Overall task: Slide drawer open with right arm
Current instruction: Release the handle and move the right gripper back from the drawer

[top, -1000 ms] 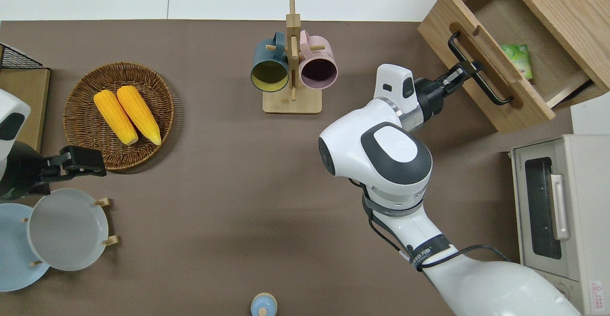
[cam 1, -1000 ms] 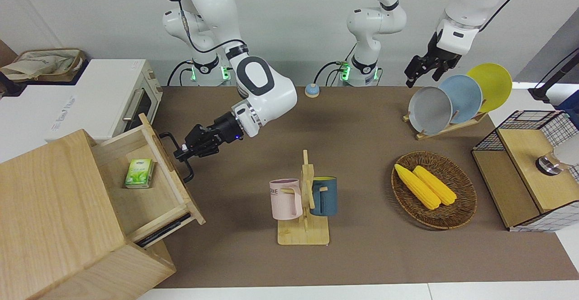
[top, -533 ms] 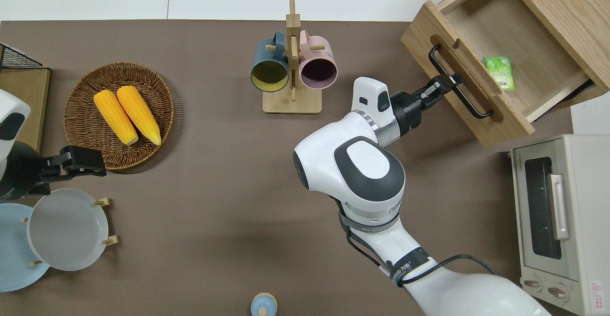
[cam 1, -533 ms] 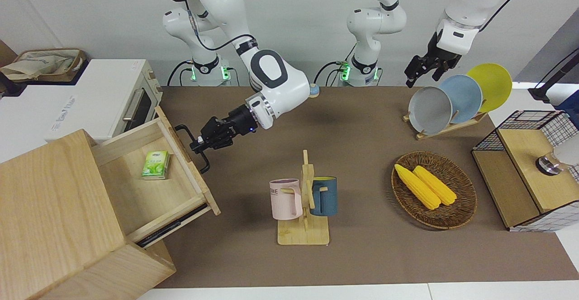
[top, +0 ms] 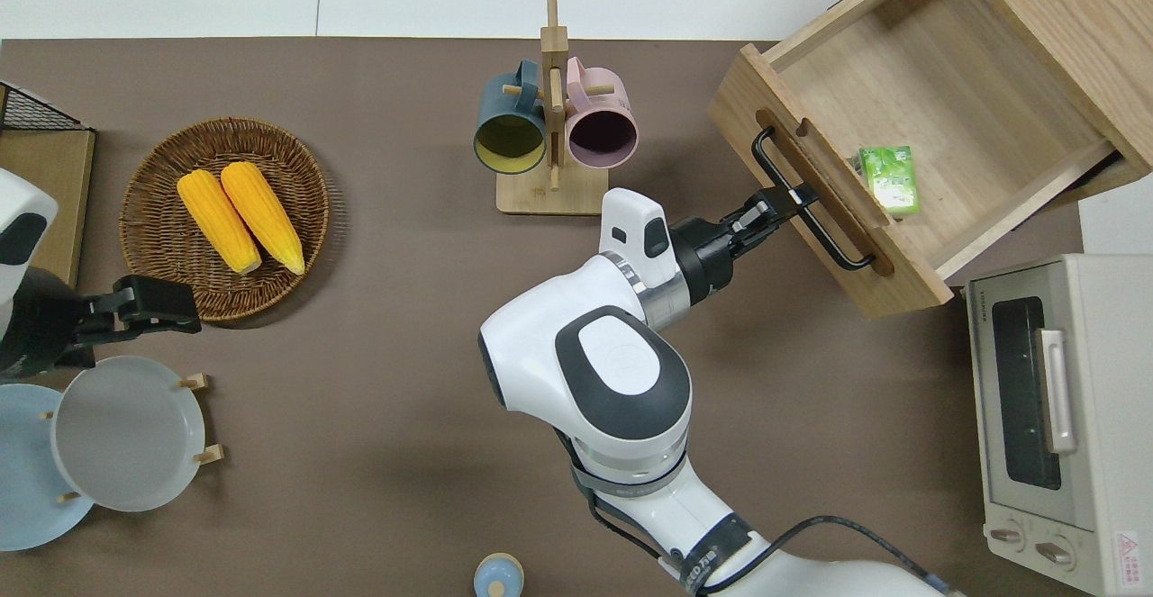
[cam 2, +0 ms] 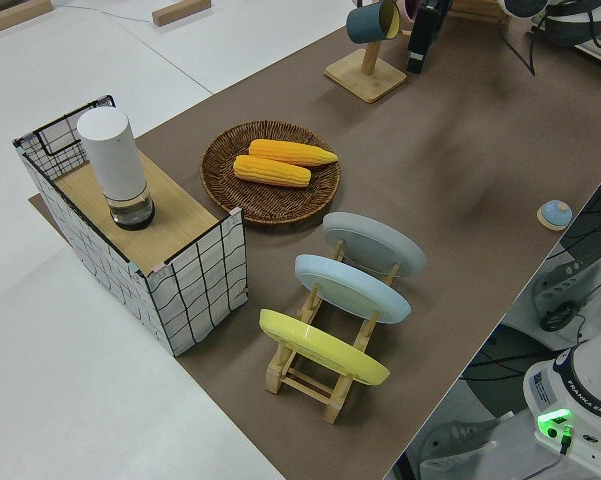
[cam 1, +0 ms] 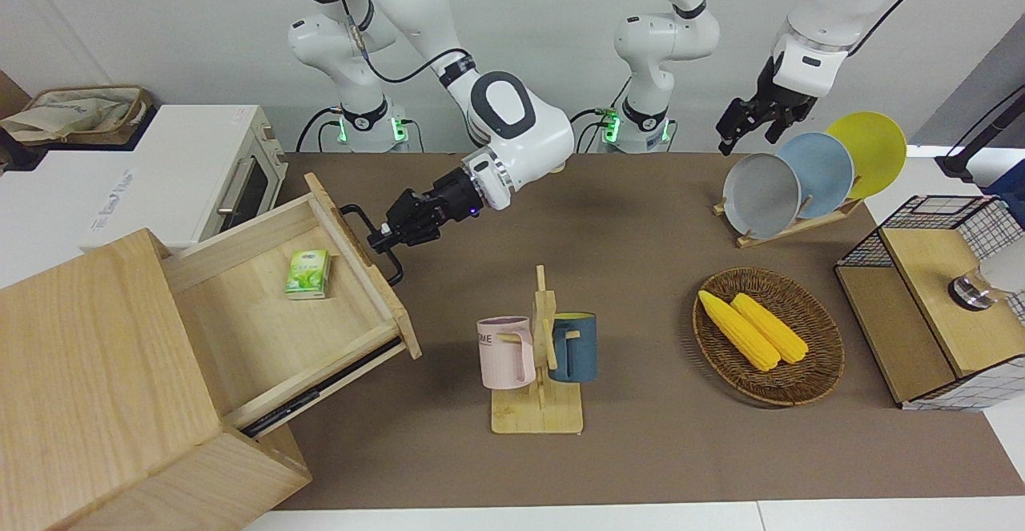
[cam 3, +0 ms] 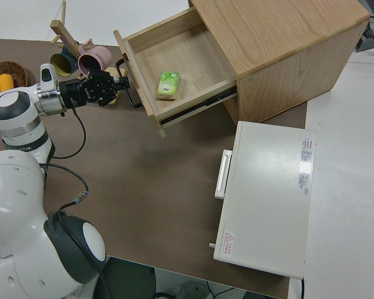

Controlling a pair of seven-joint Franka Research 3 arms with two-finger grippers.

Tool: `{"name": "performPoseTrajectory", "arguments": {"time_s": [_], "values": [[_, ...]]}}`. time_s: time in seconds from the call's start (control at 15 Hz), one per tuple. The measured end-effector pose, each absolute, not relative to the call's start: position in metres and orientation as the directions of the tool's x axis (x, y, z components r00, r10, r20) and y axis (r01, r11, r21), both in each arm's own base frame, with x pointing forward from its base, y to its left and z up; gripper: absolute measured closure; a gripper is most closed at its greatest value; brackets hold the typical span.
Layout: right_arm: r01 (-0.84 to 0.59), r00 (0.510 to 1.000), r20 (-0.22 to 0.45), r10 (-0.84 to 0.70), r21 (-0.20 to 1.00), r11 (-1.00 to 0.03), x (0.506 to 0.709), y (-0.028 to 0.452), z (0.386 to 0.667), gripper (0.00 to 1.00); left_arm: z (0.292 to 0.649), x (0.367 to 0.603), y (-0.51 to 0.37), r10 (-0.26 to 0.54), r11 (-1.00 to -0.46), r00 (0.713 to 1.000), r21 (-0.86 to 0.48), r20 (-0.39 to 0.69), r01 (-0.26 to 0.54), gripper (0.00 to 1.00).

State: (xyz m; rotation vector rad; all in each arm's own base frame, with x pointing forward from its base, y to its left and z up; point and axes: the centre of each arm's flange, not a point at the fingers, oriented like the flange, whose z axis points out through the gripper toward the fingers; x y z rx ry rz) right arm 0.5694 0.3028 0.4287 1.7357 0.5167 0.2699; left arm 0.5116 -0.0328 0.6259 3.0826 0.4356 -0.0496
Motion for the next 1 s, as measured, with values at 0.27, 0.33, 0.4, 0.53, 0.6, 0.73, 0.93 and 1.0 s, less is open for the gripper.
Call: {"name": "performPoseTrajectory", "arguments": {"time_s": [0.27,0.33,0.4,0.53,0.6,0.73,0.93,1.0], "values": [[0.202,0.872,-0.099,0.479,0.965,-0.169,0.556,0.322,0.433,0.82,0.626,0.512,-0.033,0.277,-0.960,0.960,0.023,-0.035,0.277,0.00],[0.203,0.872,-0.100,0.479,0.964,-0.170,0.553,0.325,0.434,0.82,0.626,0.512,-0.033,0.277,-0.960,0.960,0.023,-0.035,0.277,0.00],[0.204,0.874,-0.101,0.475,0.964,-0.169,0.552,0.325,0.434,0.82,0.626,0.512,-0.033,0.277,-0.960,0.960,0.023,-0.035,0.277,0.00],[0.204,0.874,-0.102,0.475,0.964,-0.168,0.552,0.325,0.434,0.82,0.626,0.512,-0.033,0.277,-0.960,0.960,0.023,-0.035,0.277,0.00],[0.206,0.874,-0.105,0.474,0.964,-0.167,0.552,0.325,0.434,0.81,0.626,0.512,-0.033,0.277,-0.960,0.960,0.023,-0.035,0.277,0.00],[0.229,0.869,-0.127,0.478,0.960,-0.161,0.550,0.328,0.434,0.78,0.626,0.512,-0.033,0.277,-0.960,0.960,0.023,-0.035,0.277,0.00],[0.225,0.871,-0.127,0.475,0.962,-0.156,0.542,0.339,0.445,0.55,0.626,0.512,-0.033,0.277,-0.960,0.960,0.023,-0.035,0.277,0.00],[0.221,0.872,-0.124,0.474,0.963,-0.156,0.541,0.341,0.451,0.44,0.626,0.512,-0.033,0.277,-0.960,0.960,0.023,-0.035,0.277,0.00]]}}
